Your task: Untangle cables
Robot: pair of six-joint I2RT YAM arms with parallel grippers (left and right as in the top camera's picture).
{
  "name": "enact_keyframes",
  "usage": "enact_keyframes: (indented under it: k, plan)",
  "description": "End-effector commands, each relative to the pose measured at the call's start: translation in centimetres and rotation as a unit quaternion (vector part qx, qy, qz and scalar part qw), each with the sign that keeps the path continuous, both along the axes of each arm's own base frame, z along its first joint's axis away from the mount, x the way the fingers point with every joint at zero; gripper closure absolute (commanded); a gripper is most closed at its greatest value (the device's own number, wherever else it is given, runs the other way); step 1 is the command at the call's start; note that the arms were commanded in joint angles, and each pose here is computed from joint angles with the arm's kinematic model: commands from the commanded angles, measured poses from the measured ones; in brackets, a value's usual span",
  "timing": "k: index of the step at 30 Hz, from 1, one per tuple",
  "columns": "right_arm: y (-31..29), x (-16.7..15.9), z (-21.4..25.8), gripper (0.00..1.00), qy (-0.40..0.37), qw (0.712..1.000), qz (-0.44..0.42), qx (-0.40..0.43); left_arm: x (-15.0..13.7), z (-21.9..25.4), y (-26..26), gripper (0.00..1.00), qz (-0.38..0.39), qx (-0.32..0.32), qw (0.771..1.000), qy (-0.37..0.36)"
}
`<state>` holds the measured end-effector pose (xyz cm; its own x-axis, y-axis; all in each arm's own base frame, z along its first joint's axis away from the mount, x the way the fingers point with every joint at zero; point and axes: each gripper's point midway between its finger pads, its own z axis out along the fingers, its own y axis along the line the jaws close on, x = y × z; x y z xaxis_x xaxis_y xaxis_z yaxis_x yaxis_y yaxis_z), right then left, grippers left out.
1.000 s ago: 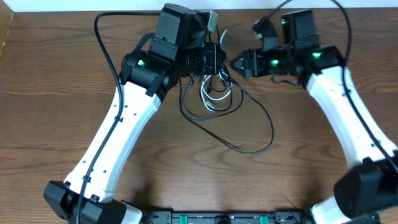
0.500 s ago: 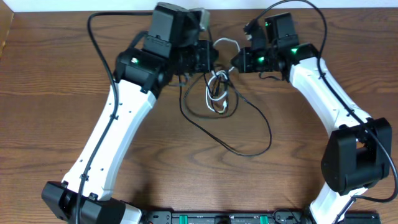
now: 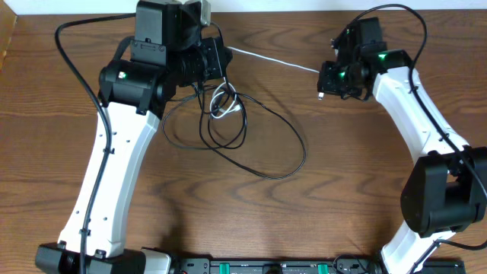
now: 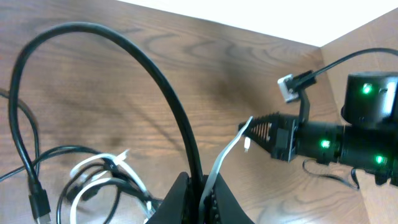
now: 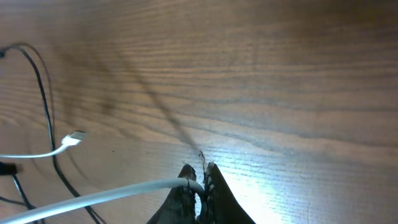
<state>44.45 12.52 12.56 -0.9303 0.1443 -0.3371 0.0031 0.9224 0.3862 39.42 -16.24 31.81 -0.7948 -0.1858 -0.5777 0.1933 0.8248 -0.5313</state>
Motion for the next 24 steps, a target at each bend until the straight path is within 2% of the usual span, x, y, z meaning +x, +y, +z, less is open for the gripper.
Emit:
enact_keyframes:
  k: [1, 5, 6, 9, 15, 20, 24]
  plan:
    - [1.0, -0.2, 1.7, 0.76, -0.037, 0.994, 0.089, 0.050, -0.6, 1.2, 0.9, 0.93, 0.010, -0.001, 1.000, -0.009]
    - [3.4, -1.3, 3.8, 0.45, -0.053, 0.984, 0.138, 0.102, -0.9, 0.8, 0.9, 0.93, 0.010, 0.002, 1.000, 0.002]
    - [4.0, -1.5, 4.2, 0.42, -0.056, 0.982, 0.145, 0.111, -1.0, 0.7, 1.0, 0.92, 0.010, 0.003, 1.000, 0.005]
    - [6.8, -2.8, 5.7, 0.41, -0.061, 0.970, 0.181, 0.150, -1.1, 0.4, 1.0, 0.93, 0.010, 0.004, 1.000, 0.011]
    - [11.4, -3.7, 6.7, 0.40, -0.055, 0.963, 0.191, 0.182, -1.2, 0.1, 1.0, 0.93, 0.010, 0.005, 1.000, 0.017]
    - [14.5, -4.8, 7.1, 0.39, -0.069, 0.955, 0.224, 0.180, -1.2, 0.1, 1.0, 0.93, 0.010, 0.005, 1.000, 0.017]
    - [15.0, -4.9, 6.8, 0.42, -0.073, 0.958, 0.224, 0.164, -1.2, 0.1, 1.0, 0.93, 0.010, 0.005, 1.000, 0.017]
